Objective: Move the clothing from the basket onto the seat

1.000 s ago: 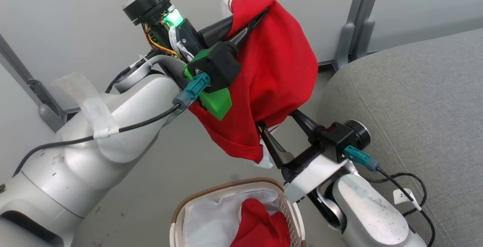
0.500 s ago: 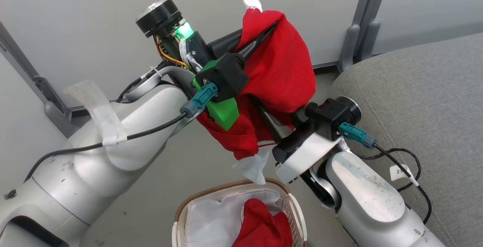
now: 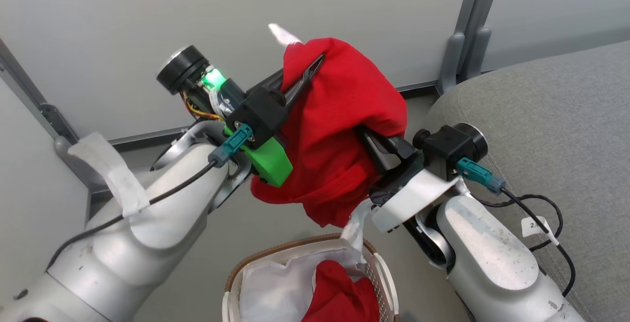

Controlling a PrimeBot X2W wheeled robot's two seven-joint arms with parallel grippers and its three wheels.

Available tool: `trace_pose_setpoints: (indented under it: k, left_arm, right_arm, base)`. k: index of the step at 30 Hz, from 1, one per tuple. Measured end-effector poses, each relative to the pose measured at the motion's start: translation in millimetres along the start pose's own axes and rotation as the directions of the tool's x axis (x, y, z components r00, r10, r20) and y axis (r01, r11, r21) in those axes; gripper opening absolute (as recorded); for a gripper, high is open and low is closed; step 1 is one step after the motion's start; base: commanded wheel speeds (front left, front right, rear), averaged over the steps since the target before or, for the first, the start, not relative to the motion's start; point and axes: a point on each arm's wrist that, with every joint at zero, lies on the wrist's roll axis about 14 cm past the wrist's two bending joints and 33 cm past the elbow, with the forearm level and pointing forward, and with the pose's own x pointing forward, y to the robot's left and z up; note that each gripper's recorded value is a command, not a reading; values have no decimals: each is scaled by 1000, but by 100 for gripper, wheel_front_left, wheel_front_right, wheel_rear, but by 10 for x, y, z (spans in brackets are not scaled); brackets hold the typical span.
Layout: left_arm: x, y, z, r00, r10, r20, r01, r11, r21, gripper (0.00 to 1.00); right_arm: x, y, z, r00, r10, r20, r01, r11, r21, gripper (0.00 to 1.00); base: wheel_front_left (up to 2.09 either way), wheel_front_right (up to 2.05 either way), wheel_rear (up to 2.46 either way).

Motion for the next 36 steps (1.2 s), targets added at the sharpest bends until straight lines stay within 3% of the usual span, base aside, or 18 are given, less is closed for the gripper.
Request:
trace_pose_setpoints:
  k: [1,2,3,4,5,12,23,36]
  left_arm:
    - [-22,-12,-40,1000,16,-5,-16,999,-28,0]
    - [-45,-26,-79,999,33,-10,-33,998,-58,33]
    - [-70,-42,-120,999,49,-16,-51,995,-91,44]
    - [-92,-48,-151,998,67,-20,-69,990,-121,94]
    - [-119,-56,-190,996,85,-26,-88,985,-150,100]
    - [-353,-178,-522,977,186,-109,-212,922,-323,100]
    - [-697,-536,-957,937,243,-252,-339,810,-478,100]
    - [-815,-739,-1142,920,236,-314,-373,772,-514,100]
  right_arm:
    - [-3,-25,10,1000,-6,3,6,1000,-7,0]
    - [-5,-49,19,1000,-12,5,12,1000,-12,0]
    - [-8,-80,28,1000,-18,7,18,1000,-20,0]
    - [-11,-111,38,1000,-26,10,26,999,-25,0]
    - [-14,-150,48,999,-35,13,36,999,-30,0]
    - [-44,-361,80,996,-83,19,84,994,-73,0]
    - [-169,-597,4,989,-147,-4,145,984,-107,0]
    - [-258,-794,-22,980,-198,-14,194,971,-138,0]
  base:
    - [0,0,0]
    - [0,0,0]
    - [0,0,0]
    - [0,0,0]
    - [0,0,0]
    - [0,0,0]
    - [0,0,0]
    - [0,0,0]
